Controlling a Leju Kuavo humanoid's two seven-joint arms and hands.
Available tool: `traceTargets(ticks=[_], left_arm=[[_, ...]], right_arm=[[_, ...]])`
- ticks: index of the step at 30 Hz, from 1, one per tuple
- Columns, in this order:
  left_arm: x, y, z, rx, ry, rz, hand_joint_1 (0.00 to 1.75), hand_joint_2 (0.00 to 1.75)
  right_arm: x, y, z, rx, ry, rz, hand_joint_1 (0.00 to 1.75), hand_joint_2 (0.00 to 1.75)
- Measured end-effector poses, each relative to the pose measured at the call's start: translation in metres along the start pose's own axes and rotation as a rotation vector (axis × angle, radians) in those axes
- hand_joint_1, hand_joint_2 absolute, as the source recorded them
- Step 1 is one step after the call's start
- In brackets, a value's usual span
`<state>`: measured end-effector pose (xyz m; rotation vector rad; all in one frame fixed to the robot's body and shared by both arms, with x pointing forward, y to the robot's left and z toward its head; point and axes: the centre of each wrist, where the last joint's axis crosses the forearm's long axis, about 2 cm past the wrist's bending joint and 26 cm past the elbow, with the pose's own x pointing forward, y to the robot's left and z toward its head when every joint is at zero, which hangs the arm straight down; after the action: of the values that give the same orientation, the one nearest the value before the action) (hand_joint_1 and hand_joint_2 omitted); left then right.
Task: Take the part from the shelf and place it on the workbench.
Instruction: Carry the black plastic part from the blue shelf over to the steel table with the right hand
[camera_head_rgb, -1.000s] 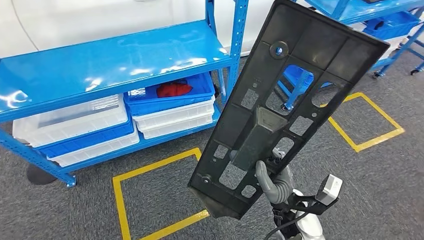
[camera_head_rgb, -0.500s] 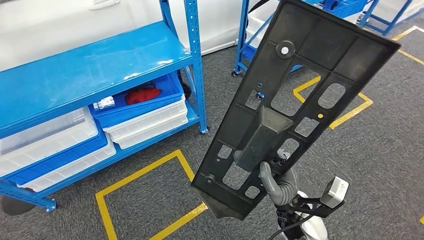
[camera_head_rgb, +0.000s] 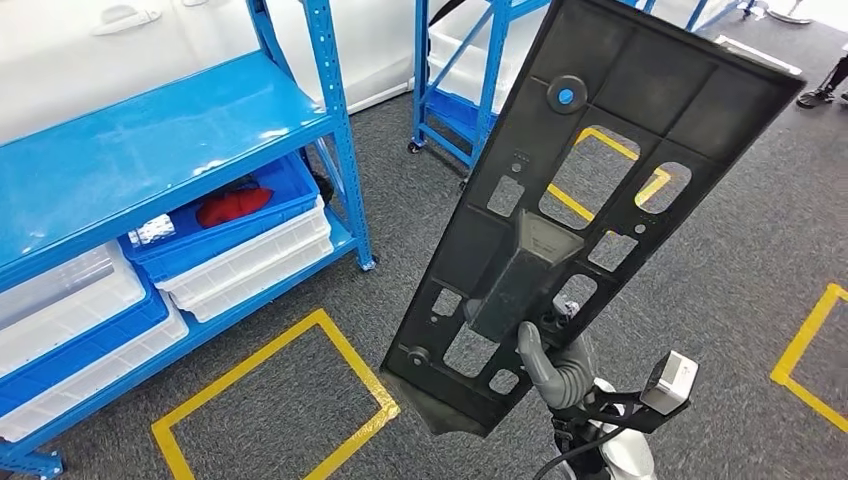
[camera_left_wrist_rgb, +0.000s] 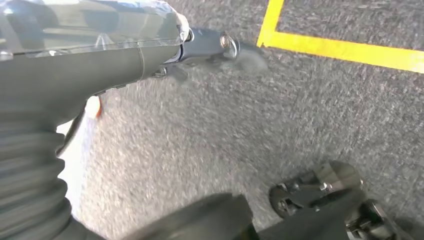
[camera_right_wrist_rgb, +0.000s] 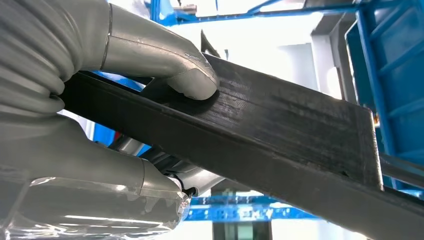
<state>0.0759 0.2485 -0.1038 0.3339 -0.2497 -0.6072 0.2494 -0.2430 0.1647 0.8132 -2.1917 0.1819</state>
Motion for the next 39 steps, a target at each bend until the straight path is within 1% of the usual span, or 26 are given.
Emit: traceTargets(ticks=[5,10,13,17,21,24,28,33,39], left_arm=[[-0.013,0.017,-0.006,0.057,0.005,0.006,0.0,1.75],[-0.037,0.036,-0.012,0.122,0.039,-0.004,0.0,1.75],[-0.043,0.044,-0.014,0.137,0.042,-0.034,0.0,1.75],[-0.055,0.048,-0.015,0.153,0.061,-0.063,0.0,1.75],[-0.066,0.064,-0.018,0.215,0.075,-0.049,0.0,1.75],[-0.071,0.077,-0.02,0.261,0.076,-0.042,0.0,1.75],[-0.072,0.095,-0.023,0.345,0.063,-0.054,0.0,1.75],[-0.08,0.109,-0.023,0.451,0.077,-0.077,0.0,1.75],[-0.081,0.128,-0.024,0.629,0.037,-0.049,0.0,1.75]], right_arm=[[0.0,-0.001,0.001,0.004,0.0,-0.004,1.75,1.75],[0.0,-0.003,-0.001,0.011,-0.008,-0.01,1.75,1.75],[0.0,-0.004,-0.003,0.014,-0.013,-0.011,1.75,1.75],[-0.001,-0.005,-0.008,0.022,-0.02,-0.018,1.75,1.75],[-0.003,-0.005,-0.007,0.022,-0.008,-0.022,1.75,1.75],[-0.003,-0.005,-0.008,0.027,-0.005,-0.026,1.75,1.75],[-0.003,-0.005,-0.007,0.031,-0.002,-0.03,1.75,1.75],[-0.004,-0.004,-0.005,0.028,0.005,-0.033,1.75,1.75],[-0.004,-0.004,-0.002,0.021,0.005,-0.037,1.75,1.75]])
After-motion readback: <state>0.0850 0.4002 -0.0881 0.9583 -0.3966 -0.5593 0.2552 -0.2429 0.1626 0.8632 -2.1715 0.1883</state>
